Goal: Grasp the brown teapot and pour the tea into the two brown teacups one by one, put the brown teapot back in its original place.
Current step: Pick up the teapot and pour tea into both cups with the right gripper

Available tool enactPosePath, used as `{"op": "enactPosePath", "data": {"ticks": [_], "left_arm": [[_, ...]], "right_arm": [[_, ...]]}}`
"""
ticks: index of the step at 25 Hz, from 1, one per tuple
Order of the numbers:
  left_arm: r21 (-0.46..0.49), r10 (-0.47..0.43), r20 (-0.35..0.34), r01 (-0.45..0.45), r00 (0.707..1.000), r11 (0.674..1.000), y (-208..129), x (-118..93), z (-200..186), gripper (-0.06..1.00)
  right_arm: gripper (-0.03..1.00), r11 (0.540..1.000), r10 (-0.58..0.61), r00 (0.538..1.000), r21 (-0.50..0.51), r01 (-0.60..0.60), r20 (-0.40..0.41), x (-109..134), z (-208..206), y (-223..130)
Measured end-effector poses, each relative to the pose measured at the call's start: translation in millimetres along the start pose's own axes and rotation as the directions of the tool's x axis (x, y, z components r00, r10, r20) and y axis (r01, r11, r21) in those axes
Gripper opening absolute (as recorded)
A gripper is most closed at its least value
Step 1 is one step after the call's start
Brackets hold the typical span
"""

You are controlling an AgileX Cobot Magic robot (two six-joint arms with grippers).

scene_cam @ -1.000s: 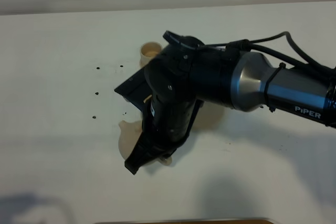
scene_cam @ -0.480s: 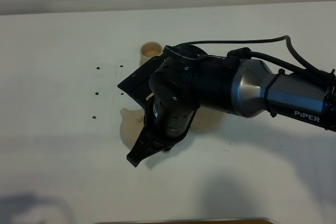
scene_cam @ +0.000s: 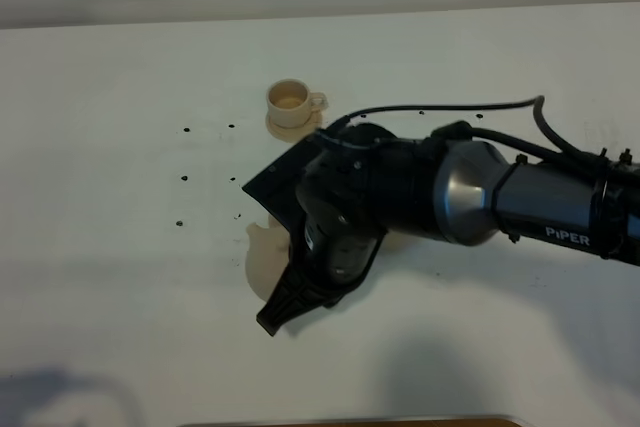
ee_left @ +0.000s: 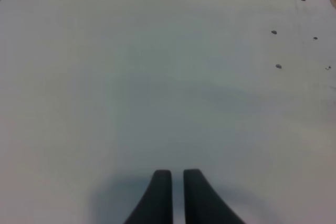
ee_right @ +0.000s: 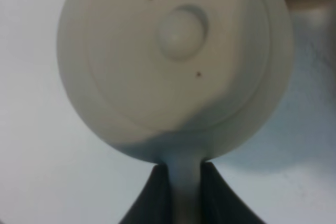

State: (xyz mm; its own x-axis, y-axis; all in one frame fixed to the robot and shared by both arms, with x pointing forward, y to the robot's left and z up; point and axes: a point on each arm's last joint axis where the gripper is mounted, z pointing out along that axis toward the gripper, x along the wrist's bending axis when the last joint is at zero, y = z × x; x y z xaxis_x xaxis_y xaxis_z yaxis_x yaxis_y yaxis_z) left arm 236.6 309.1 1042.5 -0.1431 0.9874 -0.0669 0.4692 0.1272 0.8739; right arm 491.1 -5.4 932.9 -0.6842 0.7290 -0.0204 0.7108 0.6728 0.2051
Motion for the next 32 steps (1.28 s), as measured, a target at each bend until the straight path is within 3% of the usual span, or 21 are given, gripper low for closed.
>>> {"op": "enactPosePath", "data": {"ticks": [11, 22, 32], "left_arm": [[0.0, -0.001, 0.0, 0.001, 1.0, 1.0, 0.0, 0.0, 0.0, 0.12], [0.0, -0.001, 0.0, 0.001, 1.0, 1.0, 0.0, 0.0, 0.0, 0.12], [0.0, -0.001, 0.0, 0.001, 1.0, 1.0, 0.0, 0.0, 0.0, 0.12]], "right_arm": [[0.08, 1.0, 0.012, 1.0, -0.027, -0.012, 0.006, -5.1, 10.6, -11.2], [0.08, 0.99, -0.026, 0.998, -0.136, 0.033, 0.053, -13.6, -69.7, -17.7], [0.08, 0.979, -0.049, 0.978, -0.182, 0.087, 0.203, -66.3, -99.5, -3.3]]}}
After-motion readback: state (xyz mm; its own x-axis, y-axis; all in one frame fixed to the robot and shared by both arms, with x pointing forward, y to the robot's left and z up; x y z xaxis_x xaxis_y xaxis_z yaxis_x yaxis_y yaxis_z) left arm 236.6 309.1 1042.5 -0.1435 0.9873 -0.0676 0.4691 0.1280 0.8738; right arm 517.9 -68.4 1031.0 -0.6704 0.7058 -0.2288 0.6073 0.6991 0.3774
